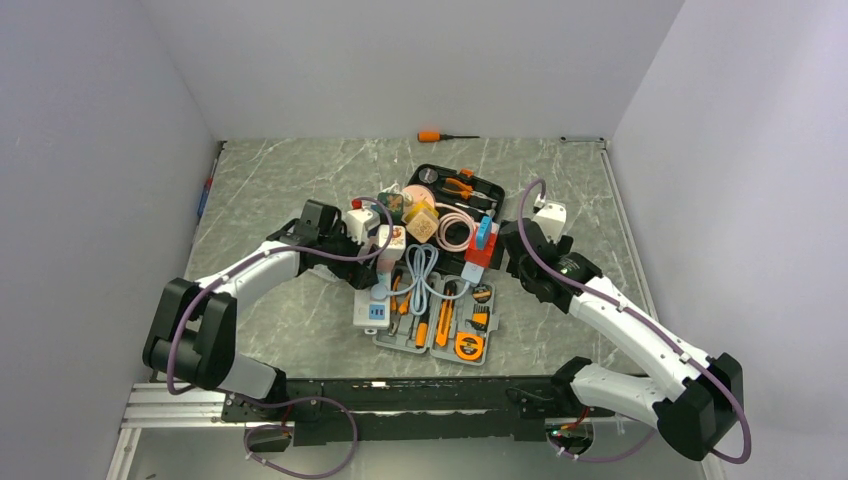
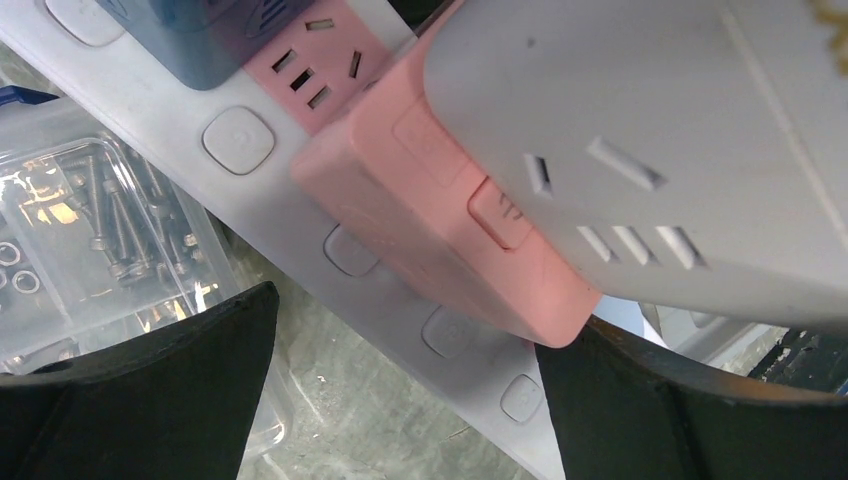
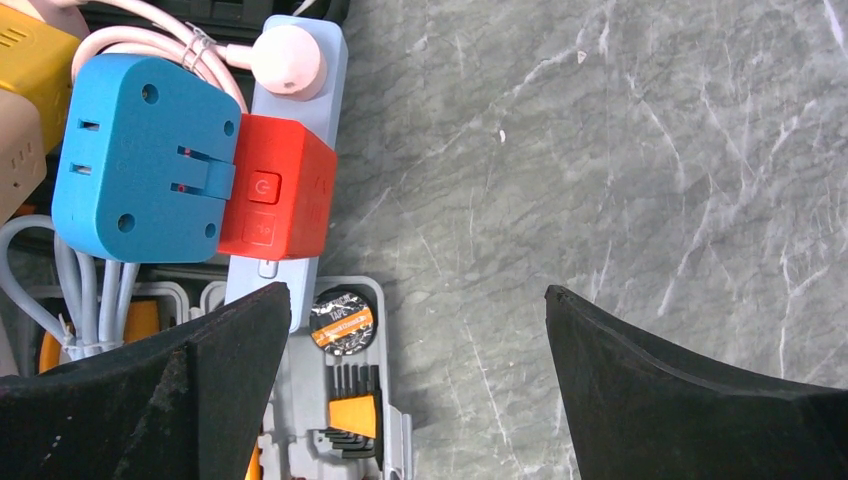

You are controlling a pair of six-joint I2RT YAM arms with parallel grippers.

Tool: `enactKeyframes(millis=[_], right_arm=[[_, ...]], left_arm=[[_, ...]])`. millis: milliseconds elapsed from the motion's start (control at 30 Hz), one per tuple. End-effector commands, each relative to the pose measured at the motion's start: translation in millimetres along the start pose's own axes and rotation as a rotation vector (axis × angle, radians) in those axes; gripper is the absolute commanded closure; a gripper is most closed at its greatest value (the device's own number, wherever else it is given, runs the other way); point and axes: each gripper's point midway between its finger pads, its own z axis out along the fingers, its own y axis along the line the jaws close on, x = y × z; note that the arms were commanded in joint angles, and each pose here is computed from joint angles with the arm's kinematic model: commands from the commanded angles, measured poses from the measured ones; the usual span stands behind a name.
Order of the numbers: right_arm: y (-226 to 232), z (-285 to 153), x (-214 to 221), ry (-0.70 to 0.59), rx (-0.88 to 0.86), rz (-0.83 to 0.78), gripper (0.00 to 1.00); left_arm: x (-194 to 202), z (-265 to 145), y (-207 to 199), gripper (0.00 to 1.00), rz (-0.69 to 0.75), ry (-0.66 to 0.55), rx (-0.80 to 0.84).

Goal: Pull the plug off the socket
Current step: Pick up the socket from the center of the board.

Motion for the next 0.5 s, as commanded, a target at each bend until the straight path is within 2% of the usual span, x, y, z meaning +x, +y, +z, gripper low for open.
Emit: enactKeyframes(millis=[0, 100, 167, 300, 367, 467], right_arm=[[-2, -6, -7, -0.029, -0.008, 0.021, 0.0], [0, -4, -8, -0.024, -0.008, 0.014, 0.0], [5, -2, -4, -0.006, -0.016, 0.009, 0.01], [12, 1, 3, 0.011, -0.045, 0.011, 0.03], [13, 0, 4, 0.007, -0.034, 0.0, 0.05], [19, -14, -7, -0.056, -0.017, -0.036, 0.06]], left_arm=[[-7, -1, -16, 0.01, -0.002, -0.026, 0.053], [-6, 0, -20, 0.01, 0.008, -0.02, 0.082], [-10, -4, -23, 0.05, 0.026, -0.025, 0.094], [-25, -31, -26, 0.09, 0.107, -0.102, 0.058], [-29, -45, -27, 0.09, 0.144, -0.132, 0.024], [-32, -65, -29, 0.01, 0.189, -0.155, -0.009]])
